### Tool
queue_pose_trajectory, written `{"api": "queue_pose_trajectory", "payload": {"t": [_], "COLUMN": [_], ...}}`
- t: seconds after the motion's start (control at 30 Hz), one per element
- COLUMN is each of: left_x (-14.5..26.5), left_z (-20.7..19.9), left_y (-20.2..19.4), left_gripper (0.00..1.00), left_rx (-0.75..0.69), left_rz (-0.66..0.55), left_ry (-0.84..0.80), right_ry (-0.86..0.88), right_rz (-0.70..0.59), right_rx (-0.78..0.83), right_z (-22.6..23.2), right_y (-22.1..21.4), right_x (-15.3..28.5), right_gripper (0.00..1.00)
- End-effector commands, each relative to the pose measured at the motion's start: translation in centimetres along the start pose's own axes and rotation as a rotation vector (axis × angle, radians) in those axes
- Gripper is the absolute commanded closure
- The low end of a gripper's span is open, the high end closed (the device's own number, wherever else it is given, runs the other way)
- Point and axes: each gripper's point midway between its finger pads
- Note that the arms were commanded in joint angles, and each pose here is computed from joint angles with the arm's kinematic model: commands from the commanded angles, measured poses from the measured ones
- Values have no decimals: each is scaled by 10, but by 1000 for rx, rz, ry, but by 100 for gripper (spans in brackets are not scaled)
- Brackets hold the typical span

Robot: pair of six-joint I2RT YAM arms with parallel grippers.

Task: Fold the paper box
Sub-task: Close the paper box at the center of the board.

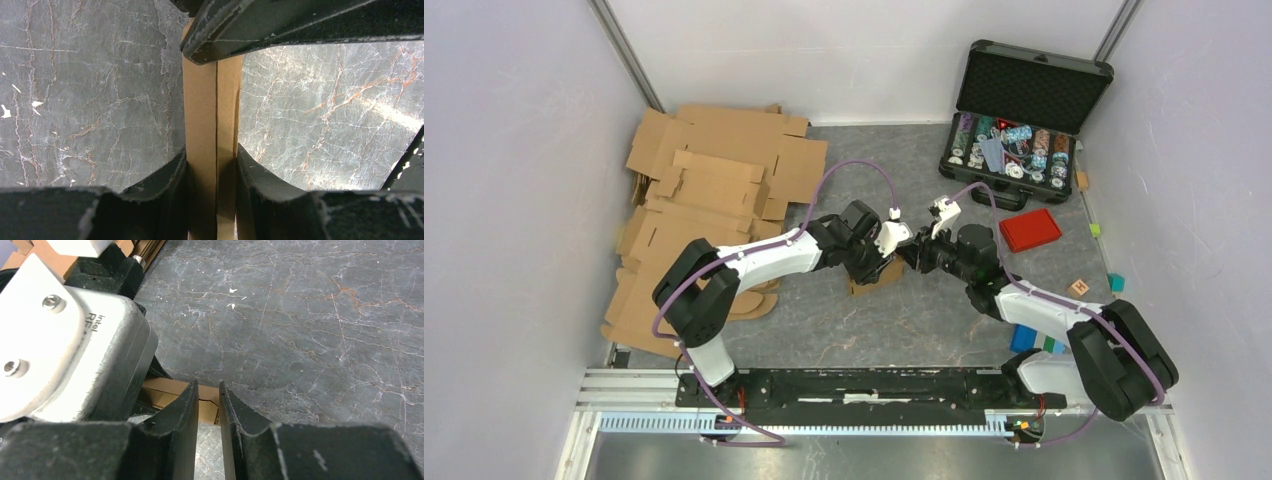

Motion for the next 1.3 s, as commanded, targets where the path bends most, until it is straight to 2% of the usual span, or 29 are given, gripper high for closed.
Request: {"api": "queue_pose_trajectory", "payload": {"t": [0.0,0.1,0.3,0.37,0.77,1.03,1.27], "left_x": [-9,-10,-9,-9,-9,-10,-11], "left_z": [-2,-2,-2,-2,-2,-3,-3], "left_y": [-5,-5,-4,-4,-3,-4,-5], "left_gripper": [91,91,91,91,91,91,91], "left_rx": [-10,-10,-11,-13,-13,-12,-13], "left_rz": [21,21,19,18,15,18,22], "left_ry": [-15,-17,-20,-20,-21,-25,-25], "right_ry": [-17,2,28,50,87,105,98], "right_rz": [72,71,96,102,87,98,118], "right_rx": [-19,-22,-95,-146,-197,-234,-284], "right_z": [-2,3,13,19,32,41,40], "right_y": [-12,-8,-7,-7,5,13,9], "right_x": [2,2,-1,-3,-5,-7,-7], "right_gripper": [72,67,48,48,49,60,65]}}
Point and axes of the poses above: each gripper's point midway between its finger pads, its own x axis back along the fingers, its own z axis along the line the jaws close on, y = z × x, and after that the axes turned 15 degrees about -x, right-handed
